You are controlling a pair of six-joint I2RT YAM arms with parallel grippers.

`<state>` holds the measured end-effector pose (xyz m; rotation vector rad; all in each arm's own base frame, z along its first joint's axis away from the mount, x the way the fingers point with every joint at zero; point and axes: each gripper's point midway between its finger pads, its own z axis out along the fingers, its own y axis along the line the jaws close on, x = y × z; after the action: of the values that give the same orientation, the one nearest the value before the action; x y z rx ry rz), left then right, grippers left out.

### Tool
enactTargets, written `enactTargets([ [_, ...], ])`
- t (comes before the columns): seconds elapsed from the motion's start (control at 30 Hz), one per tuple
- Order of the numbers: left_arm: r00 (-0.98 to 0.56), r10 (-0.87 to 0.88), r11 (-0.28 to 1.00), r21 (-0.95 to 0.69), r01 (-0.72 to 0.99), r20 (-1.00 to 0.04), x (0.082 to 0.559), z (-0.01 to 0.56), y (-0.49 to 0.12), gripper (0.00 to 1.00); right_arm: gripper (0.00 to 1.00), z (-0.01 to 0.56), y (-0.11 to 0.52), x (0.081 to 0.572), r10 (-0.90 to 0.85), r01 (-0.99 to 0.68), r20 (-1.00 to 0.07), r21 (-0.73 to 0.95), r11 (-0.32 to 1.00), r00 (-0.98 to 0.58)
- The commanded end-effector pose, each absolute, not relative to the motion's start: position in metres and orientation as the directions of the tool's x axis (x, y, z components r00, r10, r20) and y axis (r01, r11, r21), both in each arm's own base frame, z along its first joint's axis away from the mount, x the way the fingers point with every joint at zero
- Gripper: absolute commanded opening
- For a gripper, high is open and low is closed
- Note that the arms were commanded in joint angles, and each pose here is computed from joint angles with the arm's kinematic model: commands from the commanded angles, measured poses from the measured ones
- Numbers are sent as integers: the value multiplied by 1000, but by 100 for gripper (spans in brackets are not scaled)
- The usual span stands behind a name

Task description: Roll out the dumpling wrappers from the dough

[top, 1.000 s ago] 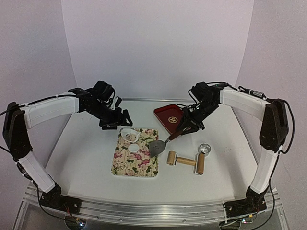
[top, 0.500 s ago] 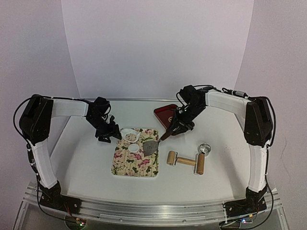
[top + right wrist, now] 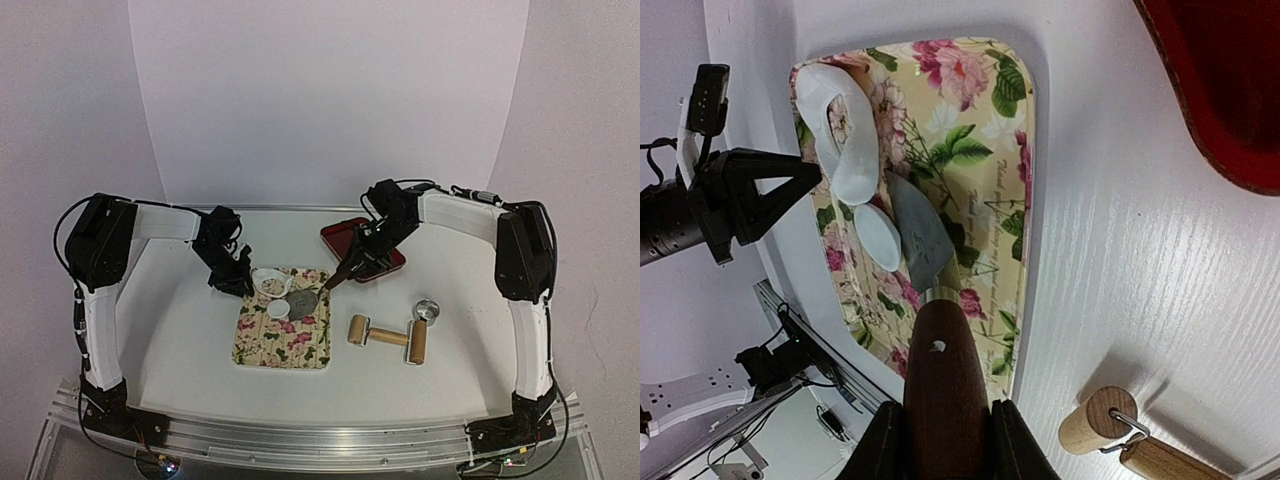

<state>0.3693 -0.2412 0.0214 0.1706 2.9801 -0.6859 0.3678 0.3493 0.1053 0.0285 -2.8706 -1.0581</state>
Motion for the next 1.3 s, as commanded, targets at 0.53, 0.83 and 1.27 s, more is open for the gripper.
enactTargets([
  [0.53, -990, 85, 904, -409, 122, -109, 384, 28, -241, 0, 0, 75, 366, 354, -151, 12, 170, 702, 712, -974],
  [0.83, -991, 82, 903, -414, 117, -102, 383, 28, -242, 0, 0, 69, 375, 357, -184, -29, 144, 708, 706, -972],
  [1.27, -992, 78, 895, -431, 114, -100, 383, 30, -245, 0, 0, 50, 396, 364, -169, -43, 110, 707, 706, -979],
])
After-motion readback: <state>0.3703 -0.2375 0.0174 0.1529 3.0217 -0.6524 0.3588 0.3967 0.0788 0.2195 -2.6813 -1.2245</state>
